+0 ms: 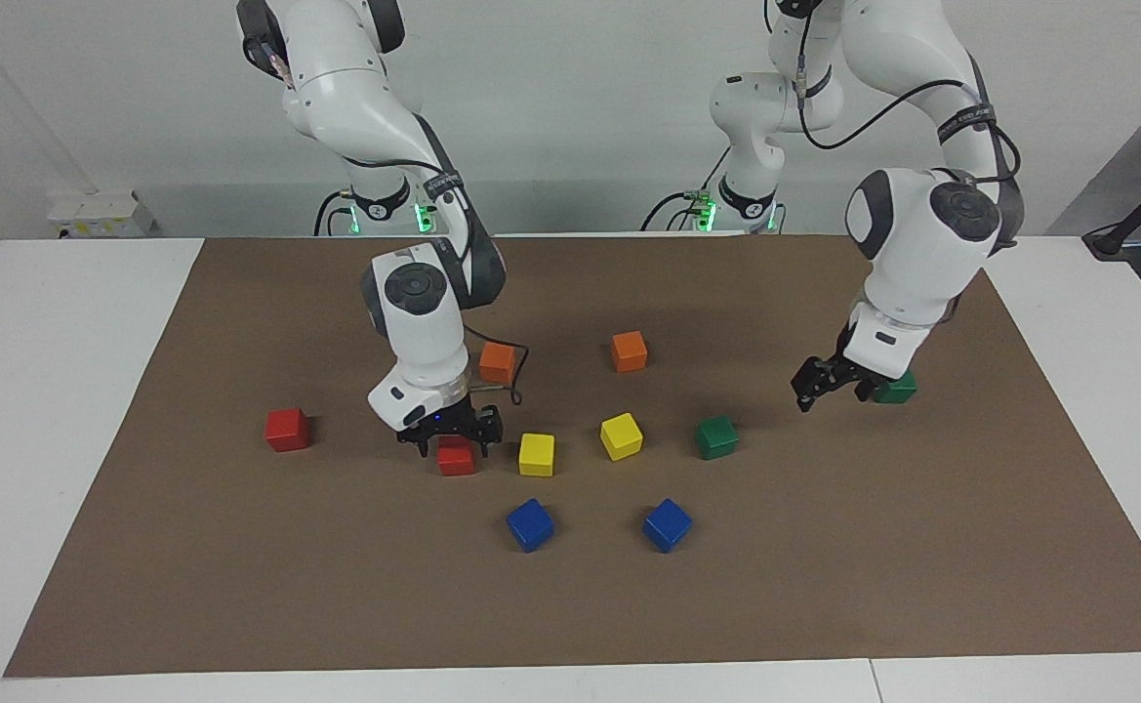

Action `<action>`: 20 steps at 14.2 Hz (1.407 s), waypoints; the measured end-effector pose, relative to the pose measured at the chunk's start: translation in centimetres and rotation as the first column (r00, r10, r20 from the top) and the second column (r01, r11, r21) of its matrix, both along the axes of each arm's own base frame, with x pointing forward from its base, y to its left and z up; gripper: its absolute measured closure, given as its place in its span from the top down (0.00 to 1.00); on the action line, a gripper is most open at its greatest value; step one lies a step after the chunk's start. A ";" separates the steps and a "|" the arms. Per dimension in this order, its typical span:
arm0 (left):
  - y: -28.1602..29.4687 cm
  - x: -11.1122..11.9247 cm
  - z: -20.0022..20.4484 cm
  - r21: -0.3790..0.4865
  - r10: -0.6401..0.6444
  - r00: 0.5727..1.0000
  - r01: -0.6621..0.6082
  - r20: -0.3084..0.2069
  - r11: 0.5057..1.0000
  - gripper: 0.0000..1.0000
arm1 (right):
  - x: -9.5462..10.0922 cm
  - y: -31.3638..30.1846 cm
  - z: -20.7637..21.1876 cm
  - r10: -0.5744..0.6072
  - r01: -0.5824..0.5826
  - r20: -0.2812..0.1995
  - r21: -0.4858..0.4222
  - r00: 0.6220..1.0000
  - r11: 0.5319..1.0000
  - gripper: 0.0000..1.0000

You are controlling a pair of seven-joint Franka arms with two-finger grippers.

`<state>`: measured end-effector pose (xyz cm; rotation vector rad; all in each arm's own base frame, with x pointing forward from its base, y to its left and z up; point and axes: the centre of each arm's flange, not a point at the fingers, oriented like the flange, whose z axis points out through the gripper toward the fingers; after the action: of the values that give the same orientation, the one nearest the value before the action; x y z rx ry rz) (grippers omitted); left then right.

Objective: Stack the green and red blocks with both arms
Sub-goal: 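Reach the second green with the left gripper while the right gripper reaches red, then grasp the second green with the left gripper while the right gripper grasps red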

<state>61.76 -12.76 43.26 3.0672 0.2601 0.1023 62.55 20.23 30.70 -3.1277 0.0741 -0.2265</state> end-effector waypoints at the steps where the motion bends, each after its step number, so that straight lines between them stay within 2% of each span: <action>1: -1.8 -0.1 -0.8 -0.005 0.026 1.000 -0.026 -0.003 1.000 1.00 | -0.3 -0.1 -0.5 0.001 -0.001 0.003 0.002 1.000 1.000 0.93; 4: -6.5 -0.1 -4.9 -0.013 0.079 0.997 -0.079 -0.012 0.997 1.00 | -0.7 -0.3 -1.2 0.000 0.000 -0.003 0.001 1.000 1.000 0.58; 5: -7.6 0.1 -6.5 -0.013 0.094 0.996 -0.094 -0.010 0.995 1.00 | -0.5 -0.7 -0.7 -0.006 0.006 -0.017 -0.008 1.000 1.000 0.55; 6: -8.2 0.1 -7.7 -0.012 0.101 0.995 -0.101 -0.011 0.995 1.00 | -0.1 -1.4 0.4 -0.009 0.008 -0.045 -0.025 0.999 1.000 0.55; 8: -8.7 0.2 -9.6 -0.005 0.099 0.995 -0.099 -0.022 0.995 1.00 | 1.6 -4.9 5.4 0.010 -0.016 -0.106 -0.062 0.994 0.998 0.55; 10: -8.7 0.3 -10.2 0.001 0.096 0.995 -0.096 -0.019 0.995 1.00 | 2.3 -9.7 11.7 0.043 -0.050 -0.111 -0.063 0.993 0.997 0.55; 12: -8.9 0.4 -10.5 -0.001 0.093 0.996 -0.093 -0.011 0.996 1.00 | 1.2 -15.0 15.5 0.076 -0.083 -0.101 -0.065 0.992 0.994 0.55; 14: -9.3 0.1 -11.2 -0.001 0.085 0.996 -0.085 -0.013 0.996 1.00 | -0.4 -19.2 16.0 0.121 -0.128 -0.115 -0.062 0.986 0.990 0.55; 17: -9.7 -0.2 -11.9 0.007 0.071 0.997 -0.071 -0.018 0.997 1.00 | -2.3 -22.4 13.6 0.220 -0.229 -0.135 -0.050 0.966 0.972 0.55; 20: -9.8 -0.7 -12.6 0.018 0.036 0.999 -0.036 -0.029 0.999 1.00 | -3.7 -22.2 11.8 0.238 -0.244 -0.108 -0.042 0.965 0.969 0.55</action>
<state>61.09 -22.57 30.66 3.0836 0.3178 0.0611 58.82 -1.97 42.50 -3.1598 -0.3167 -0.0661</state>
